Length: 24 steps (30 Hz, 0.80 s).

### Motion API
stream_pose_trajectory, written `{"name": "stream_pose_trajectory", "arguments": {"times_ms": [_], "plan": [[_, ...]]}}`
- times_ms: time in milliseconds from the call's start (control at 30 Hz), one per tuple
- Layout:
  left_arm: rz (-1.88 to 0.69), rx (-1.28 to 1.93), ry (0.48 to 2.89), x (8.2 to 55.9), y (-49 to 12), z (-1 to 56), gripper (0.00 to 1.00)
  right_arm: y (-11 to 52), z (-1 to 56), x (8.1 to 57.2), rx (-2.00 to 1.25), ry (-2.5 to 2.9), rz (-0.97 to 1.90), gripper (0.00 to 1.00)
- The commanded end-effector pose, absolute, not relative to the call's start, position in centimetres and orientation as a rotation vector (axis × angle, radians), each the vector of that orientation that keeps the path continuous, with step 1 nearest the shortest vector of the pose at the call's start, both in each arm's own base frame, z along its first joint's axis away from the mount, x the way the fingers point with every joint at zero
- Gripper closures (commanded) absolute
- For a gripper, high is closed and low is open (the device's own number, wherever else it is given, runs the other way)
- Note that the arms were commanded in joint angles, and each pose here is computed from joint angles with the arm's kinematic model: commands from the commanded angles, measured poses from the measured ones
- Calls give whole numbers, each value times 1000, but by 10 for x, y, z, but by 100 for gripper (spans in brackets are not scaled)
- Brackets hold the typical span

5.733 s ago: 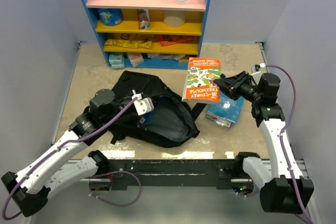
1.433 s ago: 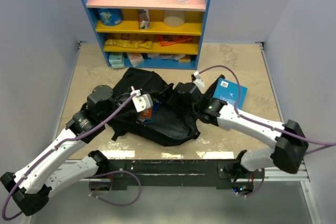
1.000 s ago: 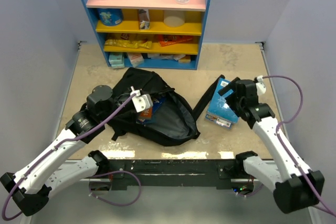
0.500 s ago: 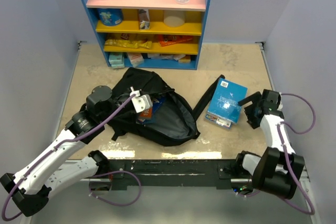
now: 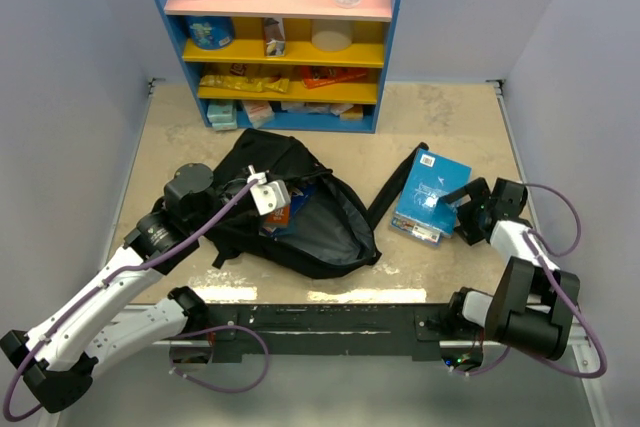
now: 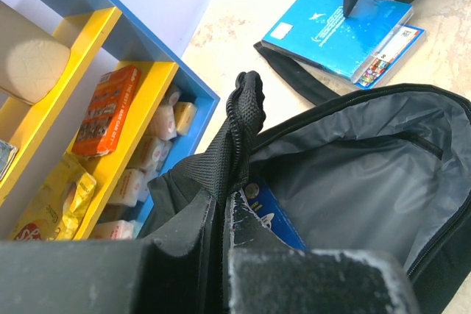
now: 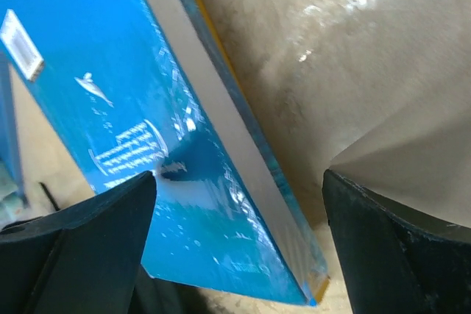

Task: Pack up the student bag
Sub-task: Pick up the book from the center of the board.

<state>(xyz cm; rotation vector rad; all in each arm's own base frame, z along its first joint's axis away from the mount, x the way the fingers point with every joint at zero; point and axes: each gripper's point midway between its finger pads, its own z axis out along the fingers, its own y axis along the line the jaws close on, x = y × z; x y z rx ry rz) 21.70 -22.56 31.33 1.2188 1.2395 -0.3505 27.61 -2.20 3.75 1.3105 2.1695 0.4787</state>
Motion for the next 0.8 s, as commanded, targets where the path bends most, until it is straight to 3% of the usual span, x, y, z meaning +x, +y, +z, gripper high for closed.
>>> {"name": "stream_pose_trajectory", "arguments": {"times_ms": [0,333,433,467,567,633,767], "plan": [[-346,1123,1003,212,-231,381,100,-13,19,273,1347,2185,545,2],[-346,1118,1002,214,-233,385,100,-8,9,274,1380,2151,598,24],[-348,1117,1000,213,-233,387,100,-9,16,272,1377,2117,590,48],[-346,1118,1001,214,-233,387,100,-10,17,270,1381,2110,585,66],[-349,1123,1001,213,-233,386,100,-12,31,269,1378,2063,579,86],[-350,1126,998,213,-234,386,100,-11,45,269,1365,2033,587,94],[-353,1128,1002,212,-234,384,100,-15,86,274,1310,1924,609,97]]}}
